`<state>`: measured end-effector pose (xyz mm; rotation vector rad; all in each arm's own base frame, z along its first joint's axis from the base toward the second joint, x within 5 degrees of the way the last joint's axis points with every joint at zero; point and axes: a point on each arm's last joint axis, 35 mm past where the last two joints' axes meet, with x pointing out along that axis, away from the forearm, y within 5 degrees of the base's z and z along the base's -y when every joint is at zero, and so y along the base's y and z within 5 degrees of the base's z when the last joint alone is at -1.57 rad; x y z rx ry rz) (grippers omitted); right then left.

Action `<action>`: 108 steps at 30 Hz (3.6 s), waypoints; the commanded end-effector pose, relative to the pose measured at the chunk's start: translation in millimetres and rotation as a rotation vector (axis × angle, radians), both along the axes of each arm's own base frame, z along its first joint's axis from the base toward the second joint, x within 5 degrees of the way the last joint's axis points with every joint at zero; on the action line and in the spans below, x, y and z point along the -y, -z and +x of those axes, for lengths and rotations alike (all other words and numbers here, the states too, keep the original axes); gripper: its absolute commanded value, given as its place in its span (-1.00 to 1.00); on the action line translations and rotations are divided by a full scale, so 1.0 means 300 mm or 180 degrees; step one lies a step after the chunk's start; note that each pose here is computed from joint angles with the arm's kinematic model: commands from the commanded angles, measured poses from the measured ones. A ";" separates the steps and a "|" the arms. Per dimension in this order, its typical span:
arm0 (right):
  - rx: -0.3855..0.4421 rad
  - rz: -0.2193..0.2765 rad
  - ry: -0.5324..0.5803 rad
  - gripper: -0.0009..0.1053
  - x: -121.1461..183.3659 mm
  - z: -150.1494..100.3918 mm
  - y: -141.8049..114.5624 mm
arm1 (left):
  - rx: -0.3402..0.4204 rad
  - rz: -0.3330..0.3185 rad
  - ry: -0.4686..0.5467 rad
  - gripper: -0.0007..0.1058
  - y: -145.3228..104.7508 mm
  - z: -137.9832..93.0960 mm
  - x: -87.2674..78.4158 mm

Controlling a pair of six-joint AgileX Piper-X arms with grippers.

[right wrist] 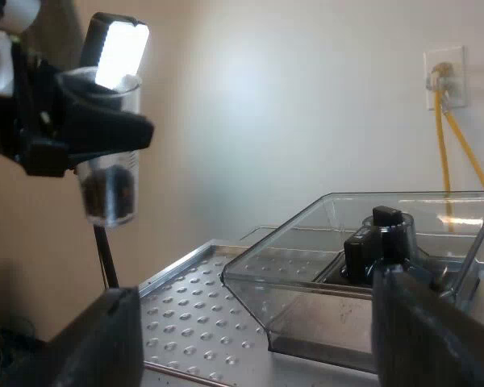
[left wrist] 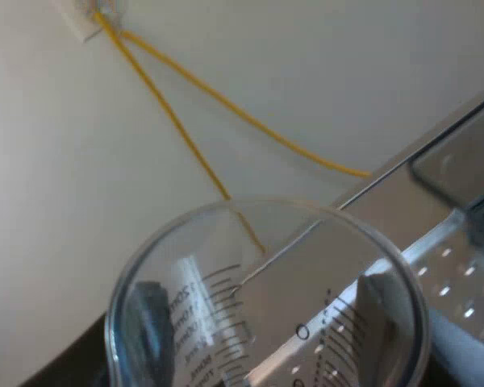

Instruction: Pour the beans into the coffee machine

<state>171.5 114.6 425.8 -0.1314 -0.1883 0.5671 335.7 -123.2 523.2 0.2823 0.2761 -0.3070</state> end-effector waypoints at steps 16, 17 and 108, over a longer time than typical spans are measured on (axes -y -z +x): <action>0.0094 0.0047 -0.0030 0.18 0.006 -0.012 -0.022 | 0.0153 0.0407 0.0166 -0.41 0.023 0.062 0.165; 0.0094 0.0047 -0.0030 0.18 0.006 -0.012 -0.022 | 0.0192 0.0458 0.0167 -0.41 0.019 0.063 0.167; 0.0049 0.0121 -0.0044 0.18 0.021 -0.035 -0.030 | 0.1136 0.3834 0.0910 -0.41 0.138 0.156 0.406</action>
